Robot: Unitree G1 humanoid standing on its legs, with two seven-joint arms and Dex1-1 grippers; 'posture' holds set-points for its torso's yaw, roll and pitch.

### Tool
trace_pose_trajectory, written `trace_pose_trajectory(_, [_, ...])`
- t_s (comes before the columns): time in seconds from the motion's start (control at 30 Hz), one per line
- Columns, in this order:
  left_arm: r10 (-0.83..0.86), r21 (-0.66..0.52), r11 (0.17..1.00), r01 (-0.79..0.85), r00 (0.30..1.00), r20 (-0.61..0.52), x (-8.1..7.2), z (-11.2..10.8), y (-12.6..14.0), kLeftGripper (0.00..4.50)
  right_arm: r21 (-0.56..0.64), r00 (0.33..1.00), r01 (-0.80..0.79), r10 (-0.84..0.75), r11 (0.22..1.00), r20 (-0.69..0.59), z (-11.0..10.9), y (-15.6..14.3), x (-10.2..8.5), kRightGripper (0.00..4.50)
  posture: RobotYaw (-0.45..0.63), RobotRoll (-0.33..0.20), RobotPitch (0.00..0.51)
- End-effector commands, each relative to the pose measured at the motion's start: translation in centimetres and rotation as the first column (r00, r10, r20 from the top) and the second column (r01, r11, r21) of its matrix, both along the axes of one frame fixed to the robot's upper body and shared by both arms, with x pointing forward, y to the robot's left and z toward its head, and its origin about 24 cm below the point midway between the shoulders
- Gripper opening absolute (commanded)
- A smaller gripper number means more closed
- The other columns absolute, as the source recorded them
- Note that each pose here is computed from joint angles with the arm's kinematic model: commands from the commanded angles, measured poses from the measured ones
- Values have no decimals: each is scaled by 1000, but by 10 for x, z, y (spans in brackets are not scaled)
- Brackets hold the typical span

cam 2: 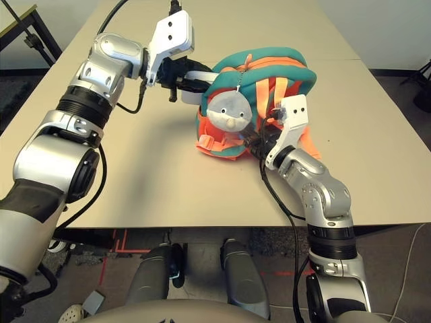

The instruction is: Put the pencil case into the backpack and zip it.

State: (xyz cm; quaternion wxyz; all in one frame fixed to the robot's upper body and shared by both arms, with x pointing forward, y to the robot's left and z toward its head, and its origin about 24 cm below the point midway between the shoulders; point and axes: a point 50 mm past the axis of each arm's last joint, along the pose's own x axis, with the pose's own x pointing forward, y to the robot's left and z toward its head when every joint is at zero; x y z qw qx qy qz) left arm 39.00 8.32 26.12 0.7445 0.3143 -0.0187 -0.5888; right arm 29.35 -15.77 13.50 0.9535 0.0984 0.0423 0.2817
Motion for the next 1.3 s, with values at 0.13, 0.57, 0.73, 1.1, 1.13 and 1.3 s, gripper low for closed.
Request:
trace_pose_trajectory(0.13, [34, -85, 996, -39, 998, -56, -5, 21, 31, 4212, -9, 998, -16, 16, 1000, -60, -13, 6, 0, 455, -198, 0, 140])
trace_pose_trajectory(0.57, [146, -139, 976, -170, 975, -166, -47, 32, 103, 4500, -10, 998, -30, 29, 1000, -59, -14, 6, 5, 455, -165, 0, 128])
trace_pose_trajectory(0.73, [196, -136, 964, -227, 958, -209, -52, 21, 116, 4330, -12, 998, -30, 29, 999, -57, -14, 5, 6, 455, -157, 0, 121])
trace_pose_trajectory(1.1, [185, -130, 966, -224, 949, -257, -50, 8, 112, 248, -18, 998, -29, 28, 999, -52, -14, 5, 6, 455, -168, 0, 119])
trace_pose_trajectory(1.13, [183, -131, 966, -222, 948, -259, -49, 7, 111, 12, -18, 998, -28, 27, 999, -52, -14, 5, 6, 455, -168, 0, 119])
trace_pose_trajectory(1.3, [149, -134, 972, -191, 950, -275, -38, 0, 96, 0, -16, 998, -25, 24, 1000, -53, -14, 6, 6, 455, -173, 0, 123])
